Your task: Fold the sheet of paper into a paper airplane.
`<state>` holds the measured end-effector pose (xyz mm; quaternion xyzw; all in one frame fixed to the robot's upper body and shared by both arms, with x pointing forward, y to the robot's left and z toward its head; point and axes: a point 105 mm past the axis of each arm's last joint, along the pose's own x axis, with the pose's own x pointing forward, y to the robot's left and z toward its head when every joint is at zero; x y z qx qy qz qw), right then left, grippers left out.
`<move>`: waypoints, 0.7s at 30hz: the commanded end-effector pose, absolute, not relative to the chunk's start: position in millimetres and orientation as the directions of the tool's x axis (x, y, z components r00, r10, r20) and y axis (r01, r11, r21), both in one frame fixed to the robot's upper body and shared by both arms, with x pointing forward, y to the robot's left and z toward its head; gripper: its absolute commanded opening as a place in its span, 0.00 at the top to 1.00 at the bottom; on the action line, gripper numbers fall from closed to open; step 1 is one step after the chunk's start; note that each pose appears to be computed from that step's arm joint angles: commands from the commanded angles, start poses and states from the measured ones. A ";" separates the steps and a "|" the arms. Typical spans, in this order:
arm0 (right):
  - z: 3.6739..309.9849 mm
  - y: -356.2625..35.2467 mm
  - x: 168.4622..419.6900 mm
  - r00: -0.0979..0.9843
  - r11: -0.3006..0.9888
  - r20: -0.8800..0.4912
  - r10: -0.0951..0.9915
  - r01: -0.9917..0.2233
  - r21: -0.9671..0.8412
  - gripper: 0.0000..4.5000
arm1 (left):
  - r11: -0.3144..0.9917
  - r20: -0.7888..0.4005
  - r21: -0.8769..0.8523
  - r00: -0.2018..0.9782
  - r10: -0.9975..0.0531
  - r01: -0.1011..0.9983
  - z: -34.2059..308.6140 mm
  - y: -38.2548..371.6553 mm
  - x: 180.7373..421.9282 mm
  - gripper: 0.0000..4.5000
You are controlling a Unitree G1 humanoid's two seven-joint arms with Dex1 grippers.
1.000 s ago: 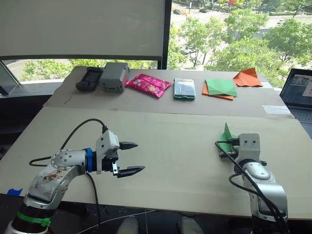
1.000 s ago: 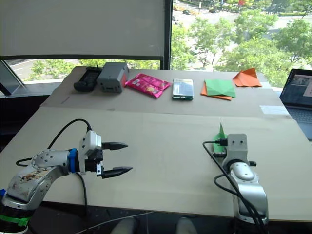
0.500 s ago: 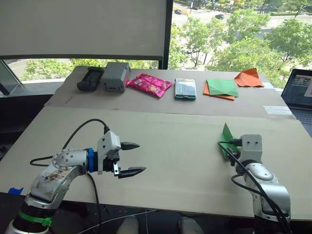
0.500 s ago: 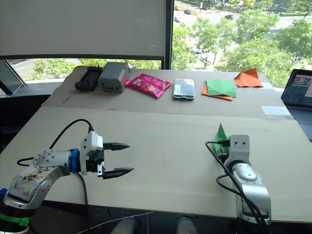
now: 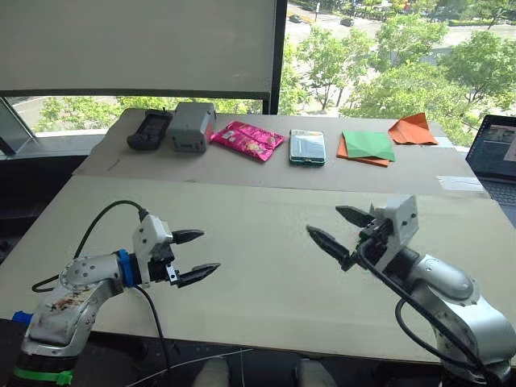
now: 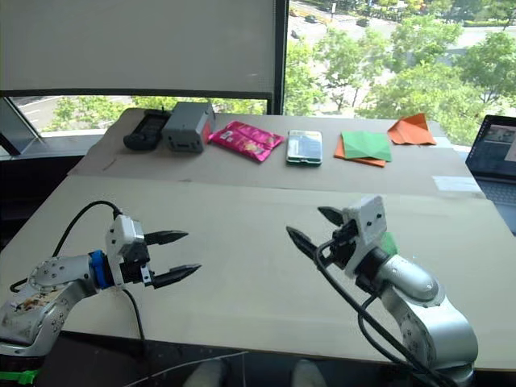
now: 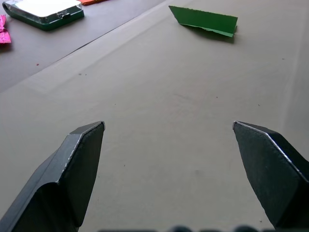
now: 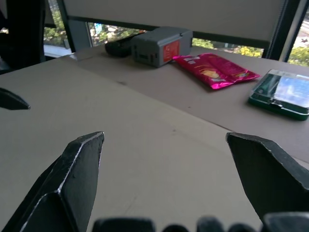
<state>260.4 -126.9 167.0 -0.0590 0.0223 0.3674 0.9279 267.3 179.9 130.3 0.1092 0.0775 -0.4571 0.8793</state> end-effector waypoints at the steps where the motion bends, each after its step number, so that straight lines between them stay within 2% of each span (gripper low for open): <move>1: 150.2 -121.3 259.3 0.696 0.681 -0.131 0.706 -0.718 -0.142 0.01 | 0.609 -0.163 0.167 0.631 -0.759 0.775 142.8 187.9 271.3 0.00; 7: 116.2 -120.1 264.0 0.688 0.676 -0.177 0.704 -0.726 -0.128 0.01 | 0.652 -0.140 0.127 0.664 -0.735 0.748 140.0 192.2 268.4 0.00; 21: 118.2 -120.4 271.4 0.703 0.694 -0.146 0.696 -0.711 -0.116 0.01 | 0.657 -0.145 0.119 0.668 -0.730 0.744 139.5 192.8 267.9 0.00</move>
